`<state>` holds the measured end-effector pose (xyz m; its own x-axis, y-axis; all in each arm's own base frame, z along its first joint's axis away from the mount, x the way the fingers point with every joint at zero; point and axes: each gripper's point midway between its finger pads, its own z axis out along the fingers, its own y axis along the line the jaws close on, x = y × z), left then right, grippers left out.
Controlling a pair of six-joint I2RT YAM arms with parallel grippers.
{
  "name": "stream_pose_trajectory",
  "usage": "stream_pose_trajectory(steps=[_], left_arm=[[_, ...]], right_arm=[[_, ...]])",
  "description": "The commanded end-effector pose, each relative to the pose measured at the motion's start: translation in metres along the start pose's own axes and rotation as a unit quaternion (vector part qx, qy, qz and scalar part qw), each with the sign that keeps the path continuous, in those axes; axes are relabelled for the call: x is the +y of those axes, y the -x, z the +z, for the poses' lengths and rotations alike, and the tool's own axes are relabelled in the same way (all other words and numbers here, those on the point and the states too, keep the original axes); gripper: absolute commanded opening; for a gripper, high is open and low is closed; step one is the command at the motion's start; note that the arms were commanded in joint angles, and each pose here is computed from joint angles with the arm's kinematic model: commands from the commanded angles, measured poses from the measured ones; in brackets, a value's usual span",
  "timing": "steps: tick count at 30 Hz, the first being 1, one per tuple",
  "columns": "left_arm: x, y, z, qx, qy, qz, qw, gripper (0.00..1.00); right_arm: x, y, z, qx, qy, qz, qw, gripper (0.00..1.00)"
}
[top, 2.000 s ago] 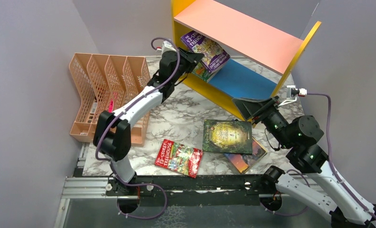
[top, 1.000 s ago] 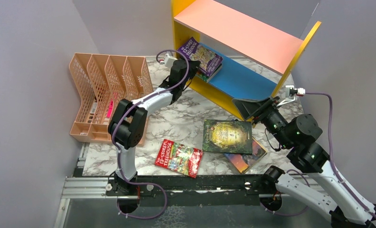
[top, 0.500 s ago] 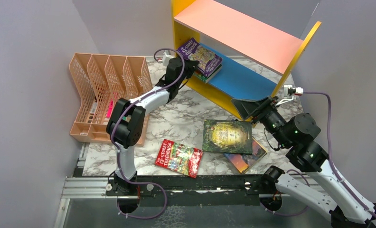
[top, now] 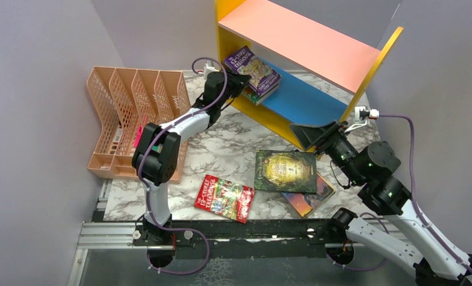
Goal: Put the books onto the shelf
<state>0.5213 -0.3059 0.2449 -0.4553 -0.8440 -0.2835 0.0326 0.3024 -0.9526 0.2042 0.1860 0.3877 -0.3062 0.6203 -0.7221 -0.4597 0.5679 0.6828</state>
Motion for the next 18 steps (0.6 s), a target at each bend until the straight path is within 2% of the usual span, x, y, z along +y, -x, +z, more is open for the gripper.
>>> stream_pose_trajectory(steps=[1,10,11,14,18], left_arm=[[-0.059,0.005,-0.019,0.014,-0.09,0.003,0.996,0.0],[-0.035,0.013,-0.021,0.006,-0.066,-0.005,0.998,0.0],[-0.032,0.015,-0.021,0.004,-0.063,-0.006,0.998,0.03],[-0.021,0.021,-0.019,0.0,-0.047,-0.007,0.999,0.23],[-0.011,0.031,-0.017,-0.012,-0.018,0.005,1.0,0.39]], right_arm=[[-0.002,-0.004,0.001,0.003,-0.002,0.005,1.0,0.74],[-0.004,-0.006,0.001,0.006,-0.004,0.007,1.0,0.74],[-0.004,-0.007,0.001,0.008,-0.004,0.008,1.0,0.74],[-0.006,-0.009,0.002,0.011,-0.007,0.007,1.0,0.74],[-0.007,-0.01,0.003,0.012,-0.007,0.006,1.0,0.74]])
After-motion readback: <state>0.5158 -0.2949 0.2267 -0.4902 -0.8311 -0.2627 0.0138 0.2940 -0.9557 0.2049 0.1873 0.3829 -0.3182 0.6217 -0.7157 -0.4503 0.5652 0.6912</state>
